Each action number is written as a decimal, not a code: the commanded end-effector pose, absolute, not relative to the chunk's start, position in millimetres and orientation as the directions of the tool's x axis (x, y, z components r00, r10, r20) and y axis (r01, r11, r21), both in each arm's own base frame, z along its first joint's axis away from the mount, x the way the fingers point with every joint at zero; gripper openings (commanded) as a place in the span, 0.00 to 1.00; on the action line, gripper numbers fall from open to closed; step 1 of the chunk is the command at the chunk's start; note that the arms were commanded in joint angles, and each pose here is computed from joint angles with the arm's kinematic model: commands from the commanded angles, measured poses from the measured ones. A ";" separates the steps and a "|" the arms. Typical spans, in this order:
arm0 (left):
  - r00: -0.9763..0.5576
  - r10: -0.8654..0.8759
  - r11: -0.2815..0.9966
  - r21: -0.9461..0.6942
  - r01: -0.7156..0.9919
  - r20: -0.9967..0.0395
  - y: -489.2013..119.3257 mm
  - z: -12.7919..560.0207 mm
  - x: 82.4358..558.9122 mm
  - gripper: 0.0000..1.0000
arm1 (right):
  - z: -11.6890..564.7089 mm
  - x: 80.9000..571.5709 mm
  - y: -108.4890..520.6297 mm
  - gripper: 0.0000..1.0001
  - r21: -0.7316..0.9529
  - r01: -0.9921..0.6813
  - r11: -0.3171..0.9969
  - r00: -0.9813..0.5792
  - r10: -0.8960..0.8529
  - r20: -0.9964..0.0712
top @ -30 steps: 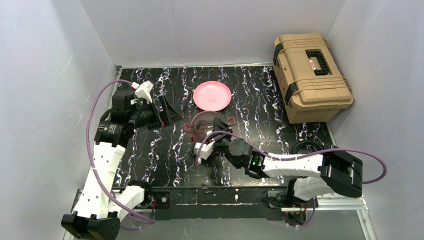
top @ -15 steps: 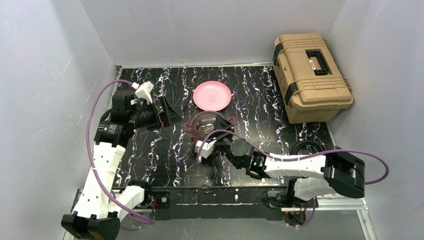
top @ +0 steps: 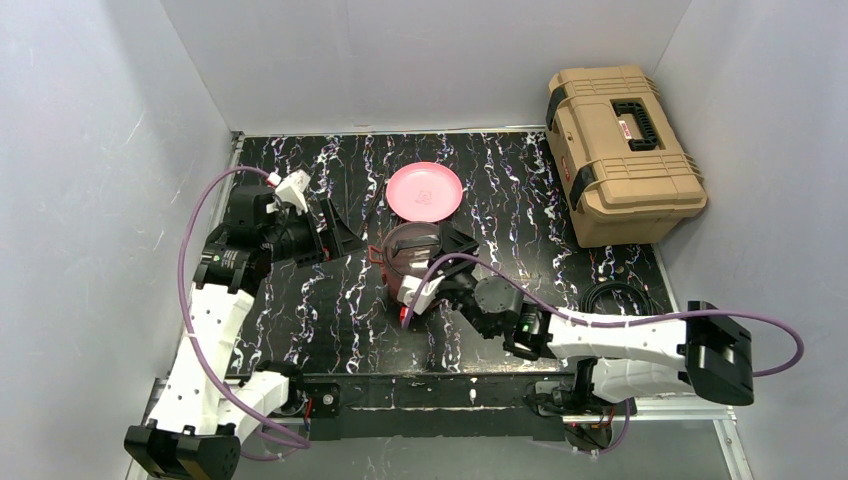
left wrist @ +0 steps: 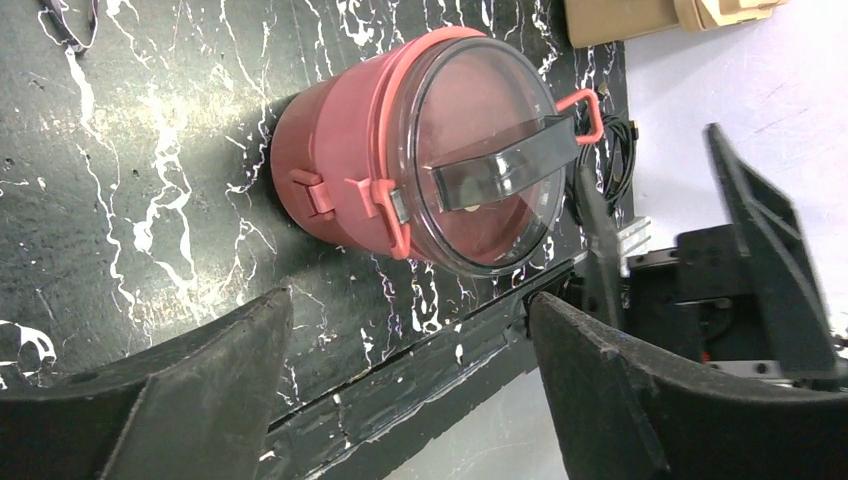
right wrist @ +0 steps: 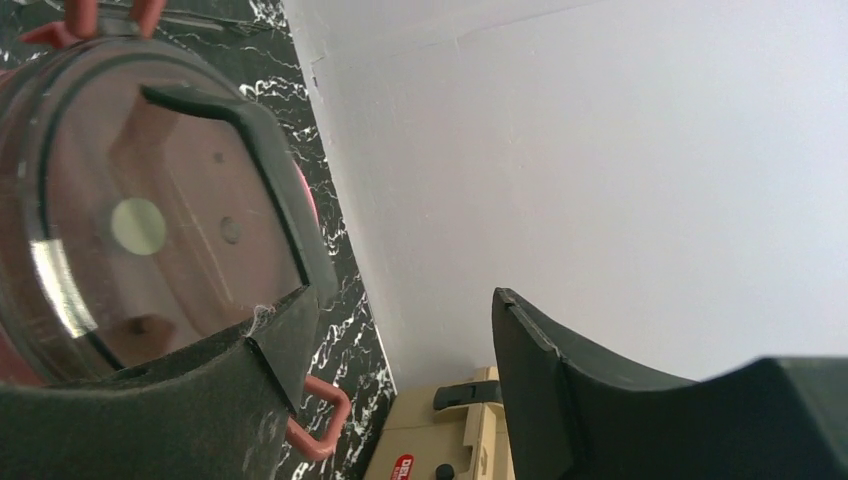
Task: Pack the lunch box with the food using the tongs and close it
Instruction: Place the box lid in the packing box, then adjust the box lid on the packing box.
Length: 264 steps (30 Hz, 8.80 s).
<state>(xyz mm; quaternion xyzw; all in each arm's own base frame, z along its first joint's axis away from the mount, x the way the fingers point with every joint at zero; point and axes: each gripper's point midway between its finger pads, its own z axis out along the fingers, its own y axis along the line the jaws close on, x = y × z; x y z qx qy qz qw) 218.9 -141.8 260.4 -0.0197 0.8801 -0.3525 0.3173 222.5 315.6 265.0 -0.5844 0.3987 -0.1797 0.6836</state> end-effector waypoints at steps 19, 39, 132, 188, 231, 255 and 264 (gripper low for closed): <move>-0.873 -0.296 0.666 -0.739 0.102 -0.388 -161.4 223.8 230.4 0.57 | 347.2 252.0 269.4 0.68 -0.288 -0.426 0.858 0.089 -0.277 -0.957; -0.895 -0.301 0.676 -0.735 0.043 -0.329 -168.6 207.0 226.3 0.44 | 263.8 275.7 248.5 0.46 0.314 -0.488 0.815 -0.637 -0.086 -0.766; -0.895 -0.263 0.836 -0.548 -0.026 -0.359 -147.3 160.3 241.3 0.00 | 175.5 268.9 247.6 0.21 0.590 -0.210 0.780 -0.843 0.161 -0.514; -0.308 0.551 0.405 -0.074 0.911 -0.776 -285.9 250.1 260.2 0.81 | 197.6 258.4 203.6 0.68 0.386 -0.314 0.867 -0.743 0.029 -0.669; -0.320 0.601 0.423 -0.048 0.905 -0.732 -275.4 214.9 262.0 0.35 | 195.1 263.6 202.9 0.68 0.401 -0.265 0.877 -0.747 0.077 -0.660; -0.269 0.450 0.542 0.022 0.840 -0.852 -245.6 281.9 249.2 0.98 | 232.6 301.9 206.3 0.71 0.337 -0.267 0.903 -0.664 0.081 -0.743; -0.415 0.217 0.785 -0.095 0.612 -0.884 -171.1 269.8 275.5 0.98 | 236.1 332.7 224.1 0.75 0.260 -0.265 0.928 -0.655 0.024 -0.755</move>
